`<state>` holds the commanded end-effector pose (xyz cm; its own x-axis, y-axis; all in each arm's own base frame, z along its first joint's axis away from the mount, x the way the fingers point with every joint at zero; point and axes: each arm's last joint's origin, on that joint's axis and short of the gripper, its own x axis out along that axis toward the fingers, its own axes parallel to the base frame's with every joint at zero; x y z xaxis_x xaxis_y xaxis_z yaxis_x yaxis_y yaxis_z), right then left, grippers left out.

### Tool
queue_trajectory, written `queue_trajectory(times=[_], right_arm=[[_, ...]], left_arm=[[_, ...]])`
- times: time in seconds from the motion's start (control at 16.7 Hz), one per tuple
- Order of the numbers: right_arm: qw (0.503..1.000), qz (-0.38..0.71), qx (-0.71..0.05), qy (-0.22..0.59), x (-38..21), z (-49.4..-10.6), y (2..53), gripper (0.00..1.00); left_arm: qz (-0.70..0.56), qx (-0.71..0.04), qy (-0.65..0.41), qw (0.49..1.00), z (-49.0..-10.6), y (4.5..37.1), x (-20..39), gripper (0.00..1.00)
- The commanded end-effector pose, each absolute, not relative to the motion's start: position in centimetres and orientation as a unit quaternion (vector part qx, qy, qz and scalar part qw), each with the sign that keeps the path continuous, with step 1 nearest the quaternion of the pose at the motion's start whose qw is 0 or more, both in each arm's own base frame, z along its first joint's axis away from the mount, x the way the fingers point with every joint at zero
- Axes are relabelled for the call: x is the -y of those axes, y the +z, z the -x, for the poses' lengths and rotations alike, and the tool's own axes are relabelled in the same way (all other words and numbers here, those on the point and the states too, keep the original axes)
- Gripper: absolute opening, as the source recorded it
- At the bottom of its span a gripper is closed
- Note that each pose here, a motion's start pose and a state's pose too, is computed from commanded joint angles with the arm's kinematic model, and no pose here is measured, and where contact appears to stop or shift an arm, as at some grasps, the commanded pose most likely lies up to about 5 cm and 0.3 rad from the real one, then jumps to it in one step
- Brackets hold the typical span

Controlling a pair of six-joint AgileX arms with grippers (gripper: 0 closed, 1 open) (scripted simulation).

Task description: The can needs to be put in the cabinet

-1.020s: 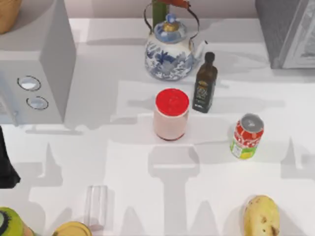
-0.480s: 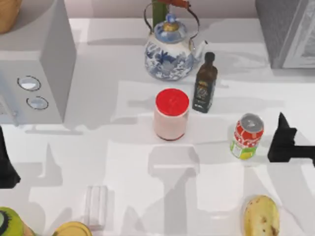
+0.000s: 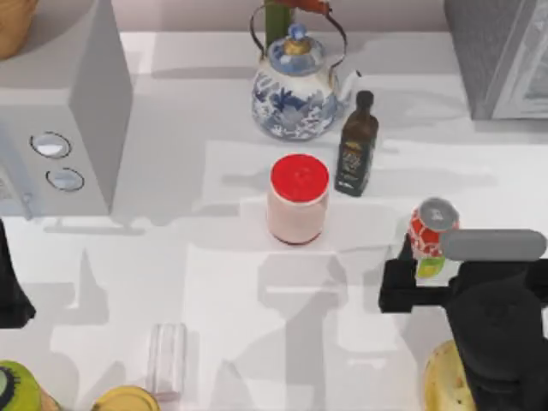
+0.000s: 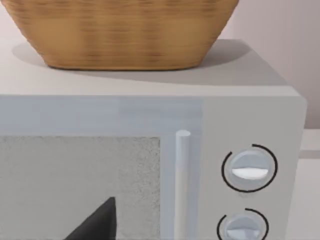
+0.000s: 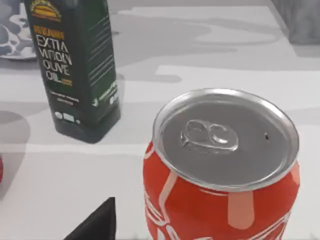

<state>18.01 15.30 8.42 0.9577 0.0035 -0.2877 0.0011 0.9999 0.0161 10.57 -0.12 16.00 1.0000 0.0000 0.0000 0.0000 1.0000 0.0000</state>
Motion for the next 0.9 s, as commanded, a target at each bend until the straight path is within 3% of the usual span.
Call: queue_trajectory(times=[0.6, 0.9], right_arm=[[0.989, 0.002, -0.148, -0.006, -16.4, -17.4, 6.4, 1.00], [0.990, 0.000, -0.141, -0.005, -16.5, -21.0, 6.8, 1.00]], left_arm=[[0.000, 0.000, 0.000, 1.000, -10.6, 16.0, 0.1, 1.00], [0.000, 0.000, 0.000, 1.000, -10.6, 16.0, 0.1, 1.00]])
